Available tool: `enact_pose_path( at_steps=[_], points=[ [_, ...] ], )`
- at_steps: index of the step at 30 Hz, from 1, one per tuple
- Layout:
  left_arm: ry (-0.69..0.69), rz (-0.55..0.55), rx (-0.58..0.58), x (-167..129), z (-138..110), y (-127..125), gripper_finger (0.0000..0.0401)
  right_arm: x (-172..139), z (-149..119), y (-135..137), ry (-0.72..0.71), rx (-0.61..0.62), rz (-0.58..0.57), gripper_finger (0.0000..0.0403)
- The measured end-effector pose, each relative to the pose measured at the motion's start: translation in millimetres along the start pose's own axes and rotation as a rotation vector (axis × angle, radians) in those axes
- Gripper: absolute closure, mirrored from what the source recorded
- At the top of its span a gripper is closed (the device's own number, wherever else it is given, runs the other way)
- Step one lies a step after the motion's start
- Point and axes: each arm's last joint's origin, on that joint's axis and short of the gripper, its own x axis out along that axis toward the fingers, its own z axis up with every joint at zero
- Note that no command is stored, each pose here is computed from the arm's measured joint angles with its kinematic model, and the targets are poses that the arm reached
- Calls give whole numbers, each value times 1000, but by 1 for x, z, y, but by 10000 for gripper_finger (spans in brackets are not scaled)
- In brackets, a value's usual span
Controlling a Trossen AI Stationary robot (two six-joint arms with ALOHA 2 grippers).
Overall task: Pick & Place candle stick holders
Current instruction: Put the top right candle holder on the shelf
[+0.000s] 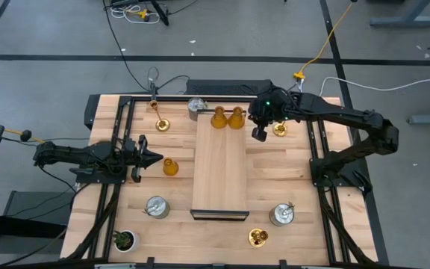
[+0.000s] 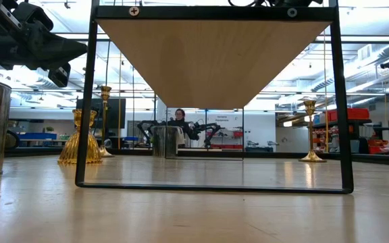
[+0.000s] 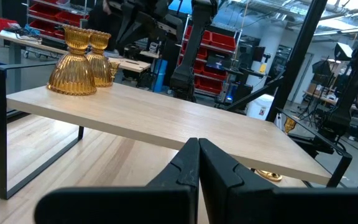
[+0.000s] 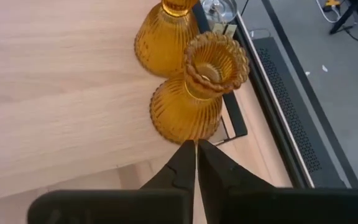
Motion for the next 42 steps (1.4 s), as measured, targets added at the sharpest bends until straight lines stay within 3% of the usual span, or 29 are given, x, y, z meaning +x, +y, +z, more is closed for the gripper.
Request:
enact_pose_path(
  at_steps=[17, 25, 32, 42],
  points=[
    [0, 0, 0, 0, 0, 0, 391, -24, -8, -7, -29, 17, -21, 380],
    [0, 0, 0, 0, 0, 0, 391, -28, -32, -7, -59, 37, -38, 380],
    [0, 0, 0, 0, 0, 0, 391, -37, -42, -13, -39, 142, -56, 380],
    [0, 0, 0, 0, 0, 0, 391, -40, -48, -16, -4, 179, -62, 380]
  ],
)
